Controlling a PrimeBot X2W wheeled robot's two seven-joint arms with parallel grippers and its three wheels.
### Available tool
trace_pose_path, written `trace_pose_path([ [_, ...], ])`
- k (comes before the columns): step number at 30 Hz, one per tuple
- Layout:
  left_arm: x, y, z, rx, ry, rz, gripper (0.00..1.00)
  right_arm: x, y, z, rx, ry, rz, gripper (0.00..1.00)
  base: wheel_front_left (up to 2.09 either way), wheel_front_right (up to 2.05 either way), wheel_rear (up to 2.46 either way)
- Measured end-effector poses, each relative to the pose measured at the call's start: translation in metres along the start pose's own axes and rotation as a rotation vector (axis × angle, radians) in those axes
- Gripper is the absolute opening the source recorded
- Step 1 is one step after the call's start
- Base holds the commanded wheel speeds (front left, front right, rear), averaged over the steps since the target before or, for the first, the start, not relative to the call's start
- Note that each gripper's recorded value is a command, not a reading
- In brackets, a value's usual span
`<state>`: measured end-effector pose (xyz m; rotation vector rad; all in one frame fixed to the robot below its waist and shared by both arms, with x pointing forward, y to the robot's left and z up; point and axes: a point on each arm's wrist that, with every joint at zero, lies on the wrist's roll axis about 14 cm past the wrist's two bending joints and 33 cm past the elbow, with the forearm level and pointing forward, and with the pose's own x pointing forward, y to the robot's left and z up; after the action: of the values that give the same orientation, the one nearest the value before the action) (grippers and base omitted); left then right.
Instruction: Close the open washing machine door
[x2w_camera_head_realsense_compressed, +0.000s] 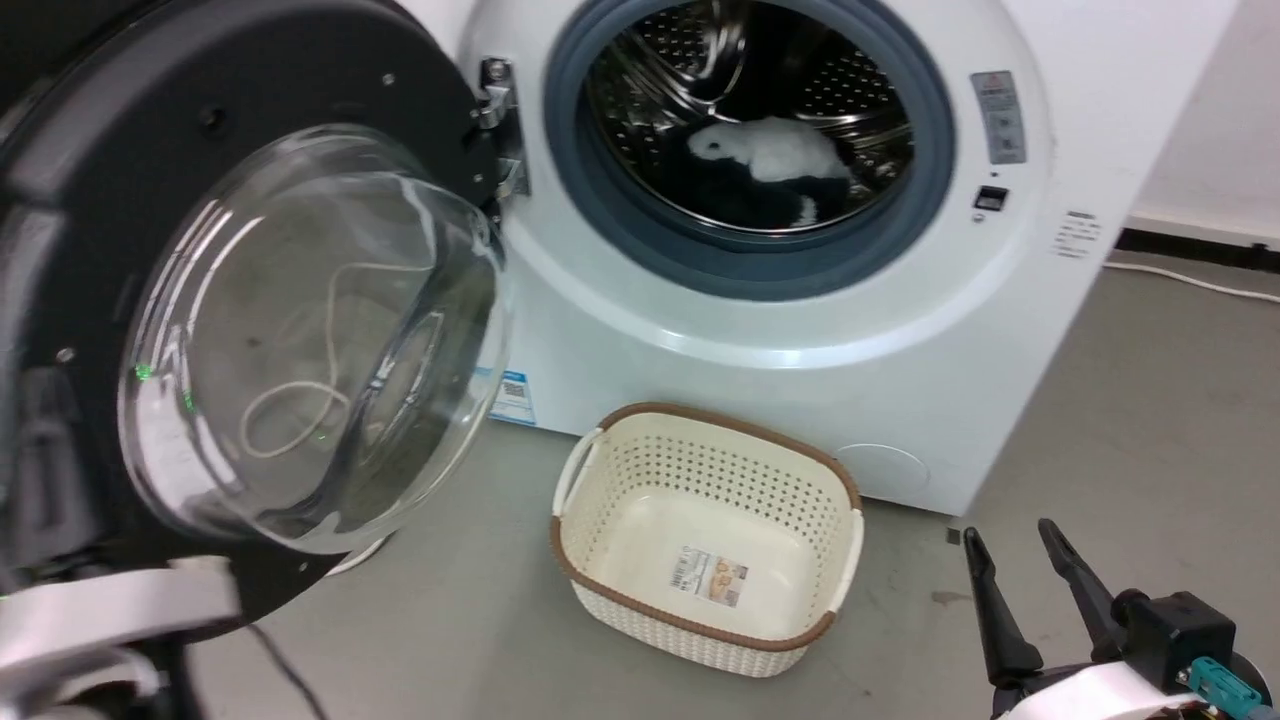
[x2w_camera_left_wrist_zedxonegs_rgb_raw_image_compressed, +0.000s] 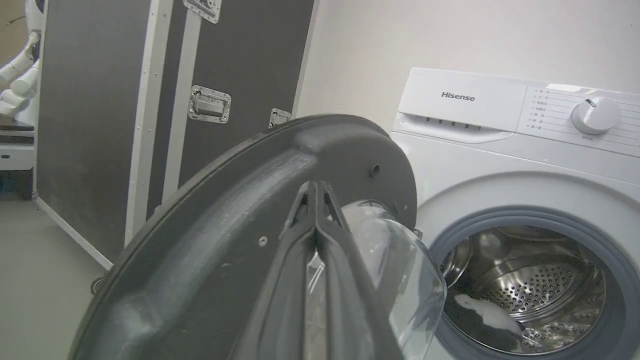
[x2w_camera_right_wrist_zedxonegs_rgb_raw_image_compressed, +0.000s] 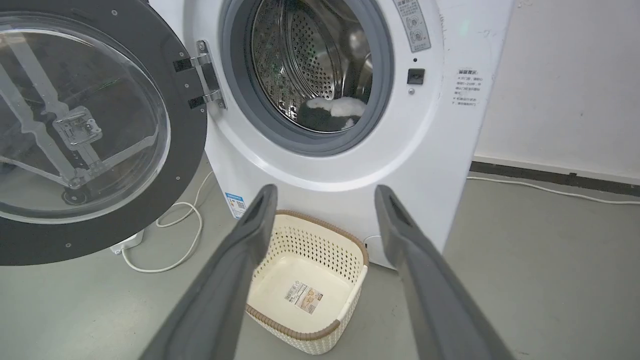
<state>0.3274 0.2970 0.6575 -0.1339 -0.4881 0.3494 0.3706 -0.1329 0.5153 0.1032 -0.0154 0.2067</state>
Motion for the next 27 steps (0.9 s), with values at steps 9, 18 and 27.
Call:
trace_pose_path([
  [9, -0.007, 0.089, 0.019, 0.028, -0.047, 0.234, 0.0, 0.008, 0.012, -0.008, 0.025, 0.013, 0.039, 1.0, 0.0, 0.0, 0.0],
  [18, -0.007, 0.153, -0.016, 0.204, 0.18, 0.285, 0.0, 0.018, 0.018, -0.022, 0.045, 0.04, 0.062, 1.0, 0.0, 0.0, 0.0],
  [27, 0.0, 0.172, -0.059, 0.341, 0.41, 0.212, 0.0, 0.025, 0.014, -0.039, 0.058, 0.082, 0.051, 1.0, 0.0, 0.0, 0.0],
])
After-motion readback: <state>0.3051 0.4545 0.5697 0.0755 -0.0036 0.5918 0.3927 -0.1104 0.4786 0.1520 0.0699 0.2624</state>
